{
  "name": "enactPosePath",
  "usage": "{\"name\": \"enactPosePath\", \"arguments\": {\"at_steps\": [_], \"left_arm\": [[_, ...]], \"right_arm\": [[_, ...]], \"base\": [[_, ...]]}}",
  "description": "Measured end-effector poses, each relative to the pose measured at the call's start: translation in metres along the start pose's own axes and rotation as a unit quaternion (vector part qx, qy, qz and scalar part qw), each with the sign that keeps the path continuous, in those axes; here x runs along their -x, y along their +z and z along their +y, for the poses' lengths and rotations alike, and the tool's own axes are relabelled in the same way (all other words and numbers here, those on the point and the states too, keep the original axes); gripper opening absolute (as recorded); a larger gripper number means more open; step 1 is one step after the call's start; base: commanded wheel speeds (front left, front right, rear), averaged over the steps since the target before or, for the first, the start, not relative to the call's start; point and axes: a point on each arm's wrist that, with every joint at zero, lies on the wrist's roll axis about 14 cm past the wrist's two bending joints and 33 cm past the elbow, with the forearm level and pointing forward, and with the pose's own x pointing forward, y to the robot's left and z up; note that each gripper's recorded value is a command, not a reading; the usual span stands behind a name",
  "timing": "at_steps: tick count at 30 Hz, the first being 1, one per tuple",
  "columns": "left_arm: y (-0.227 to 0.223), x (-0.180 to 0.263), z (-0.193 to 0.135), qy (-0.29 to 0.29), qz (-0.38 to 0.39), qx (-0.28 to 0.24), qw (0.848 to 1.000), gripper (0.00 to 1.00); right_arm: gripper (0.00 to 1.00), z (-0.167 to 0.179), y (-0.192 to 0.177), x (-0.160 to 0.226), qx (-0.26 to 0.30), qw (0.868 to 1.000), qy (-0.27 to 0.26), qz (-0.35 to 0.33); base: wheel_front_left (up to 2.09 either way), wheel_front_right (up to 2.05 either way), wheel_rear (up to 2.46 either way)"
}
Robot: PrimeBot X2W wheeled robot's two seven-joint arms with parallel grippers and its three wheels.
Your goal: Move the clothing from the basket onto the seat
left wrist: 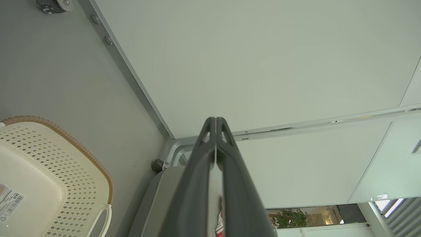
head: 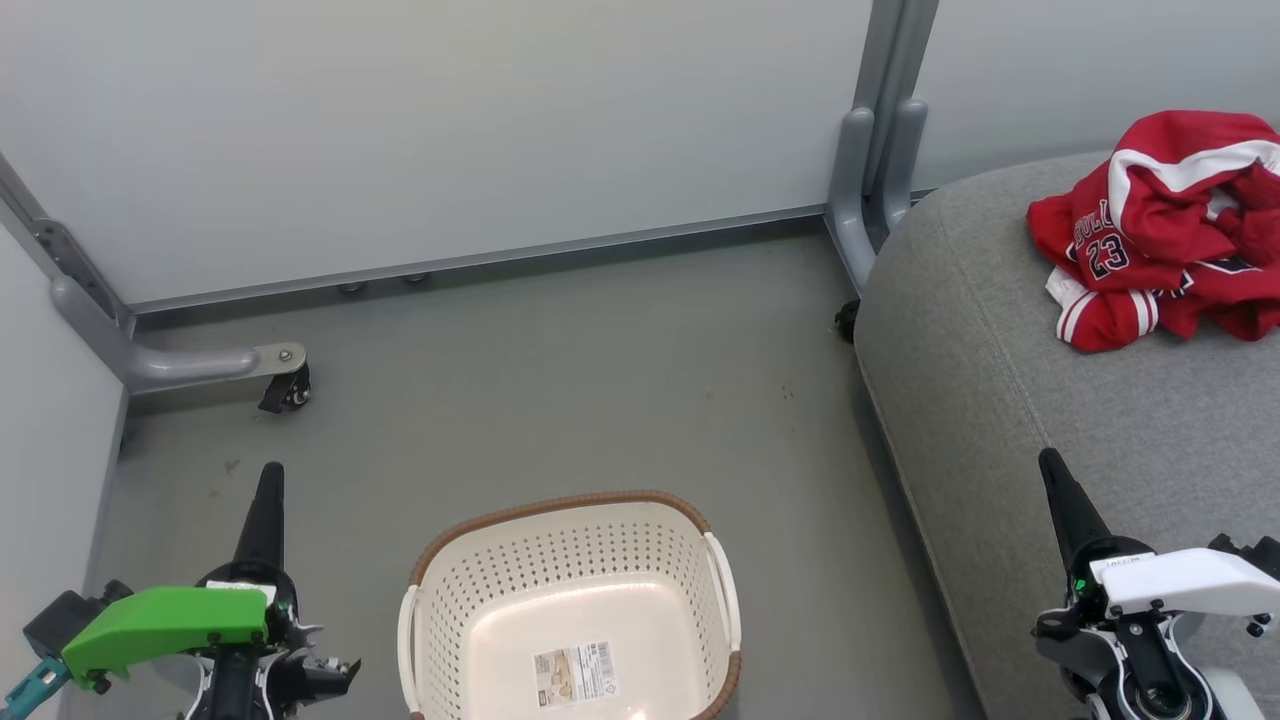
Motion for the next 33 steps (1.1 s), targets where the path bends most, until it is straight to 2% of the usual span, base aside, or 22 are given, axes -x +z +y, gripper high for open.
{"name": "enactPosePath", "arguments": {"at_steps": [26,33], "left_arm": [[-0.001,-0.005,-0.011,-0.022,0.011,0.092,0.995,0.0],[-0.001,-0.006,-0.012,-0.024,0.011,0.093,0.995,0.0]], "right_arm": [[0.0,0.002,0.01,0.001,-0.089,0.996,0.006,-0.006],[0.0,0.002,0.01,0.001,-0.091,0.996,0.006,-0.006]], "base": [[0.0,0.0,0.0],[0.0,0.0,0.0]]}}
